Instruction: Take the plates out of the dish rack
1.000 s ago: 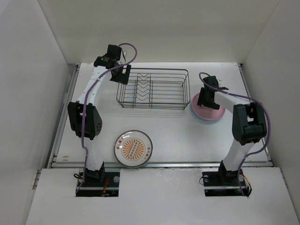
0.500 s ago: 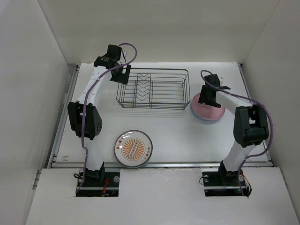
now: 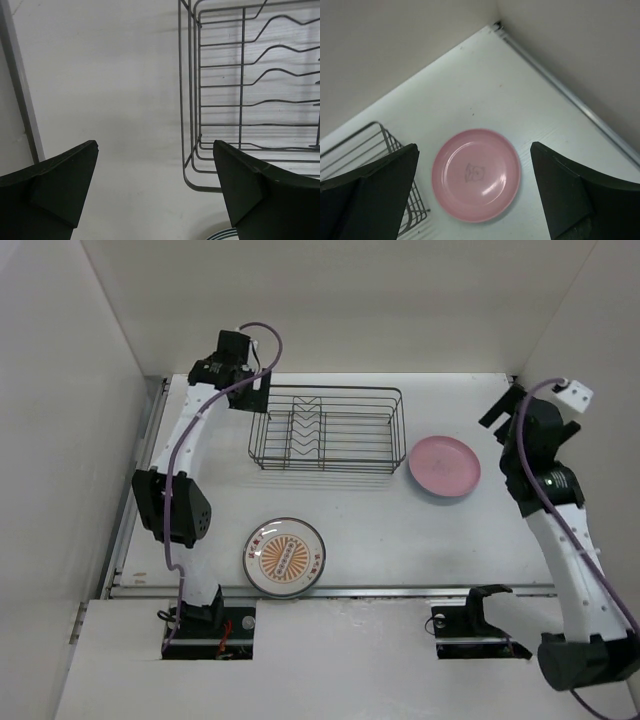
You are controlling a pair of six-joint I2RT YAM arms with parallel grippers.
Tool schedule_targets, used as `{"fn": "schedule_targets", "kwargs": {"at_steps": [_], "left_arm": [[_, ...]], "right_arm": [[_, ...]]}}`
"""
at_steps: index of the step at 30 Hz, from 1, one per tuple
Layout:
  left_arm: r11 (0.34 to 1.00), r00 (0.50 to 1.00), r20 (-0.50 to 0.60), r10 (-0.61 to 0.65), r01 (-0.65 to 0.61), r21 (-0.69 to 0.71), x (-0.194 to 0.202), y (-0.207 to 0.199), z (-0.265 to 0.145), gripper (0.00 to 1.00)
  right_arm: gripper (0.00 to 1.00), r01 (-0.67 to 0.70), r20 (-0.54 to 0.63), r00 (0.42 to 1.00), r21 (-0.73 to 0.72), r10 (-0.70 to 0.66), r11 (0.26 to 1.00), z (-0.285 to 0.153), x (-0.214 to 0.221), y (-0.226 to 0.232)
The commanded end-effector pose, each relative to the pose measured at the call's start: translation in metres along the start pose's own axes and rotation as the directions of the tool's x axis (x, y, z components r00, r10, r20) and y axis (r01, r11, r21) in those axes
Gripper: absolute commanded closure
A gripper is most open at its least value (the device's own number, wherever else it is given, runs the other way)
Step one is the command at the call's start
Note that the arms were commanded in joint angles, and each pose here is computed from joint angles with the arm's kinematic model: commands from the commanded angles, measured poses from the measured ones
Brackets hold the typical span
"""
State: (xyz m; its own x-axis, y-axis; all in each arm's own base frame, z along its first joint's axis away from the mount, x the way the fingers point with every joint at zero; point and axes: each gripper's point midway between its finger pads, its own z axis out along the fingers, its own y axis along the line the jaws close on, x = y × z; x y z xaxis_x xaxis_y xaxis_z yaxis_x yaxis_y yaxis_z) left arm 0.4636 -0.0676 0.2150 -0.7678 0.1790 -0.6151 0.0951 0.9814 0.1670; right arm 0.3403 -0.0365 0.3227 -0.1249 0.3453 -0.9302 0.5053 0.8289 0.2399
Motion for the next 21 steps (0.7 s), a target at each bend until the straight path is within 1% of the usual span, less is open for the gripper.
{"fn": "schedule_targets", "kwargs": {"at_steps": [1,2,3,4,5,6,8,10,12,14,15,16,17,19,21], "left_arm": [[0.986,0.981,0.132,-0.143,0.152,-0.065,-0.017,0.04,-0.055,0.0],[0.982,0.977,0.139,-0.164,0.175,-0.071,-0.015,0.046,-0.06,0.0],[0.975,0.97,0.144,-0.195,0.208,-0.078,-0.012,0.053,-0.064,0.0],[0.967,0.962,0.161,-0.22,0.237,-0.097,-0.008,0.069,-0.075,0.0],[0.957,0.953,0.179,-0.245,0.267,-0.113,-0.008,0.079,-0.082,0.0],[0.95,0.951,0.175,-0.256,0.28,-0.135,-0.003,0.089,-0.088,0.0],[0.926,0.935,0.187,-0.302,0.334,-0.177,0.007,0.11,-0.101,0.0],[0.906,0.93,0.192,-0.314,0.354,-0.231,0.016,0.126,-0.11,0.0],[0.888,0.924,0.196,-0.328,0.372,-0.269,0.029,0.138,-0.118,0.0],[0.876,0.92,0.186,-0.345,0.387,-0.289,0.041,0.142,-0.119,0.0],[0.869,0.916,0.191,-0.353,0.397,-0.296,0.046,0.146,-0.126,0.0],[0.874,0.912,0.192,-0.364,0.405,-0.267,0.047,0.141,-0.127,0.0],[0.869,0.903,0.195,-0.382,0.423,-0.258,0.051,0.142,-0.129,0.0],[0.872,0.903,0.181,-0.39,0.425,-0.243,0.061,0.139,-0.133,0.0],[0.869,0.894,0.192,-0.404,0.441,-0.225,0.063,0.138,-0.136,0.0]], "right_arm": [[0.01,-0.031,0.079,0.997,0.173,0.018,0.984,-0.023,-0.014,-0.051],[0.01,-0.007,0.068,0.998,0.203,-0.007,0.979,-0.031,-0.01,-0.062],[0.01,-0.01,0.084,0.996,0.233,-0.01,0.972,-0.038,-0.011,-0.073],[0.01,-0.041,0.122,0.992,0.23,0.013,0.972,-0.053,-0.019,-0.082],[0.01,-0.042,0.137,0.991,0.234,0.01,0.971,-0.062,-0.023,-0.089],[0.01,-0.038,0.135,0.991,0.245,0.004,0.969,-0.068,-0.02,-0.097],[0.01,-0.077,0.18,0.983,0.232,0.035,0.97,-0.089,-0.028,-0.109],[0.01,-0.087,0.196,0.98,0.25,0.037,0.964,-0.102,-0.029,-0.121],[0.01,-0.133,0.237,0.968,0.225,0.078,0.965,-0.117,-0.036,-0.128],[0.01,-0.136,0.242,0.967,0.232,0.078,0.963,-0.125,-0.034,-0.136],[0.01,-0.144,0.251,0.964,0.226,0.086,0.963,-0.13,-0.035,-0.14],[0.01,-0.142,0.249,0.965,0.228,0.084,0.963,-0.132,-0.033,-0.142],[0.01,-0.146,0.245,0.965,0.229,0.088,0.962,-0.135,-0.034,-0.143],[0.01,-0.166,0.266,0.958,0.215,0.106,0.962,-0.144,-0.038,-0.147],[0.01,-0.17,0.268,0.957,0.202,0.112,0.965,-0.147,-0.04,-0.147]]}}
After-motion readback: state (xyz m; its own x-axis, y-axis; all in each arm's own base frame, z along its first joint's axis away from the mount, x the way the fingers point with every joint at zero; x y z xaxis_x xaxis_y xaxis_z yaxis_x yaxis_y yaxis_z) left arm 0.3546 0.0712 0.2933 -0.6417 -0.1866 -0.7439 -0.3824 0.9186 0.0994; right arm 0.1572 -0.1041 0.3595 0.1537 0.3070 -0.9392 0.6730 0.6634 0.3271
